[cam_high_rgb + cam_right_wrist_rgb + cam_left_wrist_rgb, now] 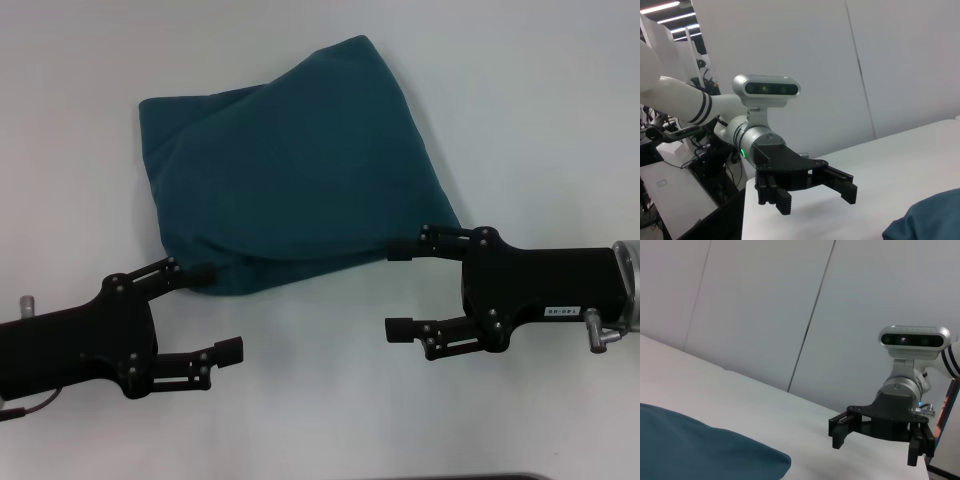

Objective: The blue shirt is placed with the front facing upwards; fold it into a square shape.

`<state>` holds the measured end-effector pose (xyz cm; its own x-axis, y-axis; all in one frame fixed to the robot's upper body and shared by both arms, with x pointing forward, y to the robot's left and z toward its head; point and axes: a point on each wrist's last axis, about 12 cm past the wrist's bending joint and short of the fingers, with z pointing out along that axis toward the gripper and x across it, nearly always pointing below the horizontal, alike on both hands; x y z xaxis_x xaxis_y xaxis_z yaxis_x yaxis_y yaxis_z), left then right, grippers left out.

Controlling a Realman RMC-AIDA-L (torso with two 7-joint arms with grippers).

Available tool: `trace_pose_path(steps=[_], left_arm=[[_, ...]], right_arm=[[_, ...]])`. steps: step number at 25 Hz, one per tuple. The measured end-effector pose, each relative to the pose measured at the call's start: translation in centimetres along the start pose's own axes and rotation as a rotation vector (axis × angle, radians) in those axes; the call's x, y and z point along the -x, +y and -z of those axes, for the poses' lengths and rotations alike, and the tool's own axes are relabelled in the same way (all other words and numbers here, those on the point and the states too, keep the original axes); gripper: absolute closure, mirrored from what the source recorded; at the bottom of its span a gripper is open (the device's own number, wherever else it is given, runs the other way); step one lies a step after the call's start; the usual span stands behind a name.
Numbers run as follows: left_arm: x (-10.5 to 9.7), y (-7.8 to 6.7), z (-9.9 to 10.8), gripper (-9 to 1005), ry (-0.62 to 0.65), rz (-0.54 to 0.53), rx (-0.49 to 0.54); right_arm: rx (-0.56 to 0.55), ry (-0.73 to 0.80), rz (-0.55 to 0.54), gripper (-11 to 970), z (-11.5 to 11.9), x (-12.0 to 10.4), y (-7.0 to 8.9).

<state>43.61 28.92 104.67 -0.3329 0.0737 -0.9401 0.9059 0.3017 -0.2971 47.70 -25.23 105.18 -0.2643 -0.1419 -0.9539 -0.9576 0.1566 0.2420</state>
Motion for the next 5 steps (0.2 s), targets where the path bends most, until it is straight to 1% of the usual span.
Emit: trace_pose_path(steps=[5], left_arm=[[0.06,0.04,0.03,46,-0.005,0.023,0.004]], right_arm=[[0.004,-0.005,-0.008,23,-0.06,-0.10,0.12]])
